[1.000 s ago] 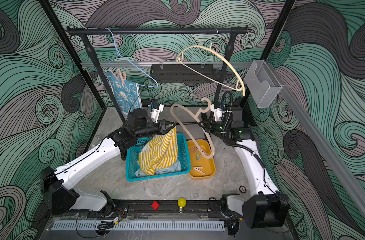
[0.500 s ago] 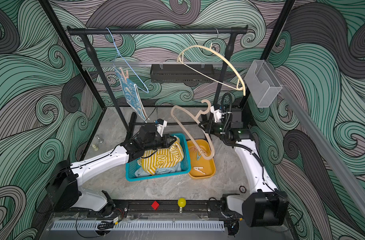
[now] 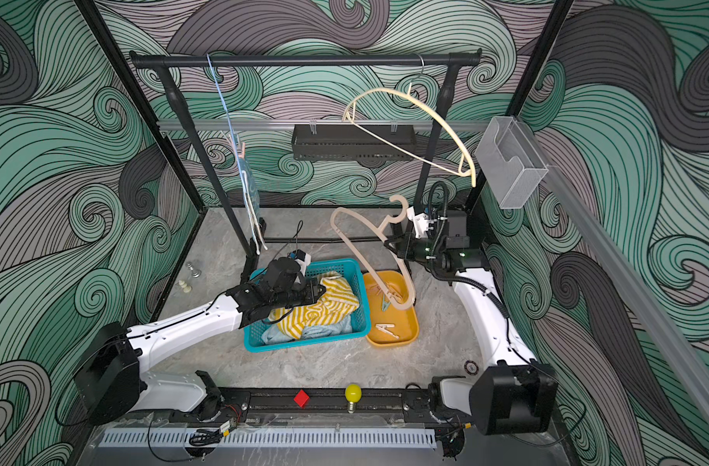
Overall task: Remove the clothespins securing towels to the hanger
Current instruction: Place the towel in the basket.
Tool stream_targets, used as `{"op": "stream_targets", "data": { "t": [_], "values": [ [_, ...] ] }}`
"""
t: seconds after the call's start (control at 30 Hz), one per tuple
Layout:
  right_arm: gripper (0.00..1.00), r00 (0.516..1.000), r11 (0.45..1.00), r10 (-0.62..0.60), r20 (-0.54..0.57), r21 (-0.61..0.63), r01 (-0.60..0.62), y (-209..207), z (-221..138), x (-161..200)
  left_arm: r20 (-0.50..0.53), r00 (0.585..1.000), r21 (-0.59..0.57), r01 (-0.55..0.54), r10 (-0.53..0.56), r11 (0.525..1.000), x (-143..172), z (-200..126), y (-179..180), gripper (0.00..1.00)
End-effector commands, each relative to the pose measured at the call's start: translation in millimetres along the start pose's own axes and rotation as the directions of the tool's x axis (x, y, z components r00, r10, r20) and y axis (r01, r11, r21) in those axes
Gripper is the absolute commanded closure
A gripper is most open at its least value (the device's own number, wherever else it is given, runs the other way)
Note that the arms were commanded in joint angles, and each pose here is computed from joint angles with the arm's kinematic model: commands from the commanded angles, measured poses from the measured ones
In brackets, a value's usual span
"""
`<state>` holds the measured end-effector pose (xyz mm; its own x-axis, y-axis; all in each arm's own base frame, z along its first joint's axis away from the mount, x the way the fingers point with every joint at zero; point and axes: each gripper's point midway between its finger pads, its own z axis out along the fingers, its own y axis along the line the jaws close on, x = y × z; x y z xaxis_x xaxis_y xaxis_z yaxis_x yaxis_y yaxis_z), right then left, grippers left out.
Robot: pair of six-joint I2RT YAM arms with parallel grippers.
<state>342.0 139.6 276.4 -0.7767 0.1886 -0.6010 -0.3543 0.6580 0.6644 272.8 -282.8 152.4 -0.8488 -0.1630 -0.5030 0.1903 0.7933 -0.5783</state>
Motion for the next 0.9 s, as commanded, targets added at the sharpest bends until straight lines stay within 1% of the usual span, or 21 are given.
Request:
{"op": "stream_targets", "data": {
  "t": [0.0,0.13,0.17,0.2,0.27,0.3,0.33,0.37,0.53,0.67,0.87],
  "values": [
    [1.00,1.000,1.000,-0.005,0.001,-0.028,0.005,5.1,-1.1,-0.2,0.026,1.000,-0.064,0.006,-0.004,0.998,-1.5,-13.2,10.1,1.00],
    [1.00,1.000,1.000,-0.004,0.000,-0.031,0.004,6.4,-1.9,-0.1,0.009,1.000,-0.116,-0.002,0.003,0.993,4.6,-17.3,21.5,0.99],
    [1.00,1.000,1.000,-0.001,-0.001,-0.030,0.001,5.8,-1.8,0.3,0.003,1.000,-0.120,-0.007,0.007,0.993,5.9,-17.9,22.4,0.89],
    [1.00,1.000,0.999,-0.001,-0.005,-0.033,0.001,6.5,-1.5,0.7,0.003,1.000,-0.131,-0.004,0.005,0.991,6.4,-19.5,24.6,0.75],
    [1.00,1.000,1.000,-0.004,-0.008,-0.027,0.003,7.0,-2.0,1.7,0.009,1.000,-0.138,-0.006,0.008,0.990,5.8,-23.5,25.5,0.59],
    [1.00,1.000,1.000,-0.006,-0.010,-0.022,0.006,6.9,-2.5,2.5,0.016,1.000,-0.144,-0.008,0.010,0.990,5.1,-26.3,26.3,0.52],
    [1.00,1.000,1.000,-0.010,-0.009,-0.017,0.010,7.1,-3.3,2.8,0.023,1.000,-0.149,-0.009,0.012,0.989,3.7,-29.2,26.5,0.47],
    [1.00,1.000,1.000,-0.015,-0.008,-0.014,0.015,8.5,-4.3,3.1,0.034,0.999,-0.155,-0.009,0.015,0.988,1.5,-32.8,26.9,0.44],
    [1.00,0.999,0.999,-0.042,-0.015,-0.001,0.042,14.0,-7.6,6.1,0.078,0.996,-0.177,-0.032,0.047,0.984,-8.8,-54.9,26.4,0.42],
    [1.00,0.997,0.998,-0.065,-0.029,0.005,0.066,19.3,-8.3,10.0,0.107,0.990,-0.160,-0.070,0.088,0.985,-17.2,-71.8,18.2,0.43],
    [1.00,0.991,0.991,-0.125,-0.036,0.033,0.127,28.1,-9.9,18.0,0.147,0.974,-0.162,-0.150,0.175,0.975,-34.5,-99.3,3.9,0.48]
  ]
}}
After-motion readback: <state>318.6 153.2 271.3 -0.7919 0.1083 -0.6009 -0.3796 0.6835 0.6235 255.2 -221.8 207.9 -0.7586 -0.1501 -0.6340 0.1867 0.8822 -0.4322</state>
